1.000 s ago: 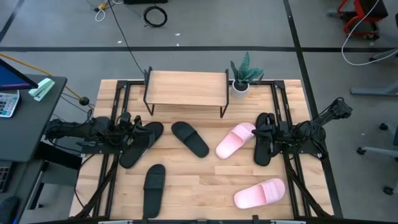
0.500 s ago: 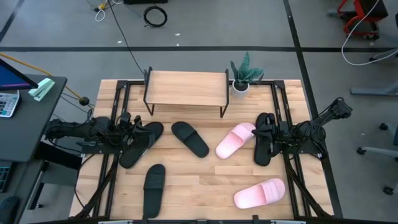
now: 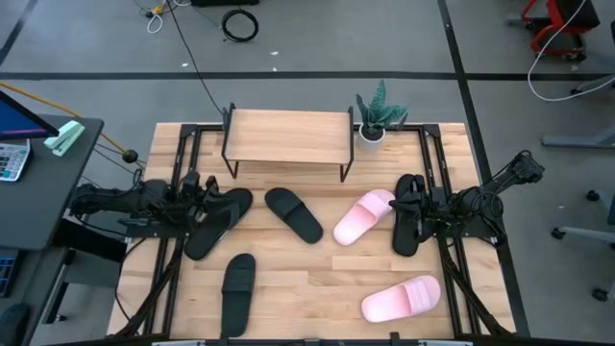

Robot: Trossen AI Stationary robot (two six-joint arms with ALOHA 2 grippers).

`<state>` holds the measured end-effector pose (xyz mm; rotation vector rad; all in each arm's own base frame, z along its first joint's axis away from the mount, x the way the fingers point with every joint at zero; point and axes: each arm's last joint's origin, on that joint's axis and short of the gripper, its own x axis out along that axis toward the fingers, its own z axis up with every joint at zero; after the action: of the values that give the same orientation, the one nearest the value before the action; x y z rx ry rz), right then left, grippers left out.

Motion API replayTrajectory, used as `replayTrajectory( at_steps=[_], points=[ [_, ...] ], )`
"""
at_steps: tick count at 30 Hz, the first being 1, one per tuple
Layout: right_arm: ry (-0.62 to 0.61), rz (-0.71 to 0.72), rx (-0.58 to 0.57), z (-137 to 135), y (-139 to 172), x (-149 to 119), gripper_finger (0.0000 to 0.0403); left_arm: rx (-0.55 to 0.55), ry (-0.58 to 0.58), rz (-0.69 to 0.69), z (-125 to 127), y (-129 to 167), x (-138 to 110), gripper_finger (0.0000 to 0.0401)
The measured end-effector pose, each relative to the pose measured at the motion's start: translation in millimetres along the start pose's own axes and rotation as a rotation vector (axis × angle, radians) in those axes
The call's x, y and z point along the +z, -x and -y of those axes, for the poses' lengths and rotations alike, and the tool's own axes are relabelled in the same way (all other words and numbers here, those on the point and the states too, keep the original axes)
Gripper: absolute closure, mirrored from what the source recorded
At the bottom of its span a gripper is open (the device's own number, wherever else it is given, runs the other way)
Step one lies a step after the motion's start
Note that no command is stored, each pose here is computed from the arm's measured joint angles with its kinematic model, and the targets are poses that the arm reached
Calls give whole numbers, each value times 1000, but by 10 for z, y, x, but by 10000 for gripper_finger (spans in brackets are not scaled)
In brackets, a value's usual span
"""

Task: Pick and place slides into the shelf
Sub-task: Put the top black slide on the shelf

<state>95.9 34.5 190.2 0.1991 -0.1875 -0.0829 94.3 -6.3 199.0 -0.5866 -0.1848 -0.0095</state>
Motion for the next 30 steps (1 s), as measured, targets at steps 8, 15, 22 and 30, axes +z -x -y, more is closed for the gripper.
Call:
replayTrajectory(
  at_steps=[8,15,22,30],
  points=[
    [2,-2,0,0,0,-3,386,8,-10,2,-3,0,-1,370],
    [2,-2,0,0,0,-3,386,54,-205,-86,-56,5,-82,360],
    [2,-2,0,0,0,-2,386,58,-473,-140,-81,10,-121,349],
    [1,-2,0,0,0,-2,386,47,-626,-145,-81,10,-121,291]
  ],
)
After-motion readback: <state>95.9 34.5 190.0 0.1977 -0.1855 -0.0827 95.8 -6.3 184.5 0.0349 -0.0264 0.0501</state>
